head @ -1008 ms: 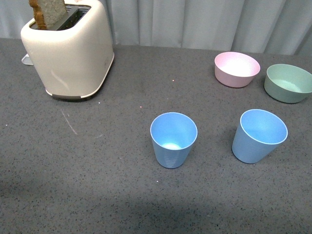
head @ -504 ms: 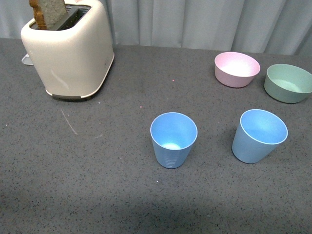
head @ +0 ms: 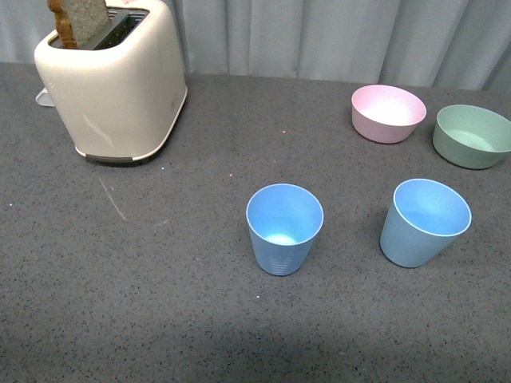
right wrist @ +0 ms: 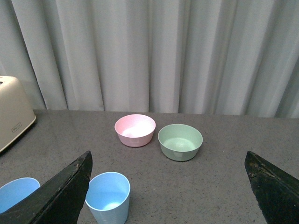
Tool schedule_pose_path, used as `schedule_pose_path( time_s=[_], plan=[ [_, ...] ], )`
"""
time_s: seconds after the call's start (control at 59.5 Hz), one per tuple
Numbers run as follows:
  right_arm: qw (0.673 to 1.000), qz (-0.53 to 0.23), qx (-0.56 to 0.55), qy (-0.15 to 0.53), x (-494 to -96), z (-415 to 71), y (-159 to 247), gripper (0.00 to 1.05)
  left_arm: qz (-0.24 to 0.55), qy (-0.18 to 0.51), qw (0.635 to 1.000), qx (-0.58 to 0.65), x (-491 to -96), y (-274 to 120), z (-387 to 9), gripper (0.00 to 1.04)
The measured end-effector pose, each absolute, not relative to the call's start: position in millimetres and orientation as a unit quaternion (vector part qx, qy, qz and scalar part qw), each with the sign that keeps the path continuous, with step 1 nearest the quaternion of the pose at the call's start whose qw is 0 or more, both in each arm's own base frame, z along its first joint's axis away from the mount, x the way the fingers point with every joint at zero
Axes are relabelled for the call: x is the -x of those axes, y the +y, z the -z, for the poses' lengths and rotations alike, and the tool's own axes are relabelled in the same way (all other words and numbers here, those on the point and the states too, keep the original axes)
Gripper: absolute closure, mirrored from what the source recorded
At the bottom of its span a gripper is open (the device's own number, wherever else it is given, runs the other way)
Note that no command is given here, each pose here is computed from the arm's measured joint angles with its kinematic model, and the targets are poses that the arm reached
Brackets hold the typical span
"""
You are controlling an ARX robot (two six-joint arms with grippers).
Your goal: Stack blue cups with both arms
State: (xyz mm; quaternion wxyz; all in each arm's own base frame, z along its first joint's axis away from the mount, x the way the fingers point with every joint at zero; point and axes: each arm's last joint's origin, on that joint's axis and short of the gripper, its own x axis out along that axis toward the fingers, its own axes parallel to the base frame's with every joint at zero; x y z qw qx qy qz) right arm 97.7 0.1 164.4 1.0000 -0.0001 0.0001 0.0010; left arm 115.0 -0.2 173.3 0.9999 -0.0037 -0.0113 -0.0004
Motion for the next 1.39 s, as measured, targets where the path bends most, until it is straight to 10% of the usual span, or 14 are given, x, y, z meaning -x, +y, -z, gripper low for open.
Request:
schedule_pose_path(
  time_s=[0.672,1.176,1.395],
  plan=[
    [1.000,-0.001,0.000,0.000,-97.7,-164.4,0.1,0.10,0.001,-0.008,1.000,0.004,-96.9,-0.2,-169.8,1.00],
    [1.000,-0.005,0.006,-0.001,-97.8,-164.6,0.2,0.10,0.001,-0.008,1.000,0.003,-96.8,-0.2,-169.8,0.05],
    [0.993,-0.019,0.107,0.039,-117.7,-166.8,-2.3,0.10,0.001,-0.008,1.000,0.003,-96.8,-0.2,-169.8,0.07]
  ],
)
